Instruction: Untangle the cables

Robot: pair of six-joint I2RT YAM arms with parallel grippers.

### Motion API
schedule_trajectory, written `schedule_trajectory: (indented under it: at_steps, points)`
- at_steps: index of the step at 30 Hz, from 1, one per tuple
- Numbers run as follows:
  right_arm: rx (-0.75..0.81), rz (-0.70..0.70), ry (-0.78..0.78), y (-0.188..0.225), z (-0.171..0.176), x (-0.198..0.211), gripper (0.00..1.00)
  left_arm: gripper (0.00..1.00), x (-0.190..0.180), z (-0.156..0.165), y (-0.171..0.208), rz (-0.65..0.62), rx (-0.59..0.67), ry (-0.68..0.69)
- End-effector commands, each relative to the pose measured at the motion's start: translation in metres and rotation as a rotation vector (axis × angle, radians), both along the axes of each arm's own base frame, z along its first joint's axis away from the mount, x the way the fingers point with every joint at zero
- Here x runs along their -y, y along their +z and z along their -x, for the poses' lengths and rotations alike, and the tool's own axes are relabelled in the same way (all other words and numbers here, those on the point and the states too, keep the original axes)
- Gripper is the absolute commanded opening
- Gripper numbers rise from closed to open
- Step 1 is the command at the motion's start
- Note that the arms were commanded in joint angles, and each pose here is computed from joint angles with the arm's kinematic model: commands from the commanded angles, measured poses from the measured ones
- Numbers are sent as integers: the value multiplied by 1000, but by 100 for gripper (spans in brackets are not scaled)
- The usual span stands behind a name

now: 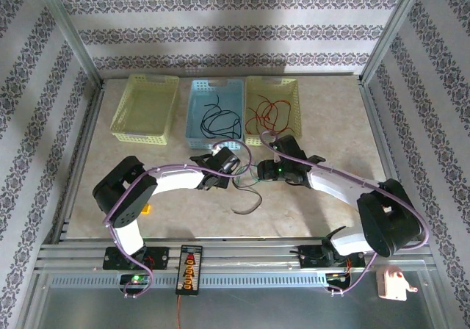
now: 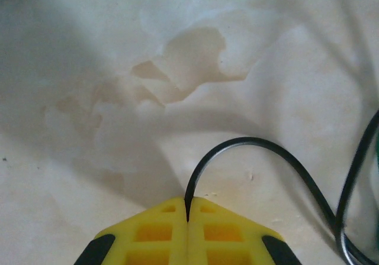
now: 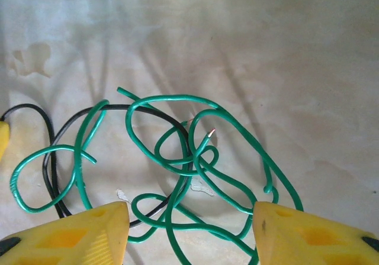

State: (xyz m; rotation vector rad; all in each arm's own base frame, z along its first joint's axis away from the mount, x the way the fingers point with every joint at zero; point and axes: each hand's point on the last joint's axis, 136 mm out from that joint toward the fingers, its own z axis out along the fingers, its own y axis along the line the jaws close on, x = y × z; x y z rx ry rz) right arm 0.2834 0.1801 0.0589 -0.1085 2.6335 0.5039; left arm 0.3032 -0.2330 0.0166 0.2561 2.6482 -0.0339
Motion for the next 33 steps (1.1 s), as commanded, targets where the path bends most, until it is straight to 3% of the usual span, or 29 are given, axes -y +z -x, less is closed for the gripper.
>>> schedule_trajectory:
  at_steps: [1,5,14,26,33]
  points:
    - [0,-2,-32,0,1,7,57,0,-31,21,-30,-130,-101,18]
    - [-24,-5,-19,-7,3,4,58,0,-16,10,10,-15,27,-23]
    - [-109,21,-49,-34,7,5,58,0,0,-6,173,250,433,-127]
    - [-154,39,-96,-47,7,13,58,0,-6,13,343,475,741,-205]
    - [-159,31,-121,-48,7,20,58,0,-18,31,422,554,910,-242]
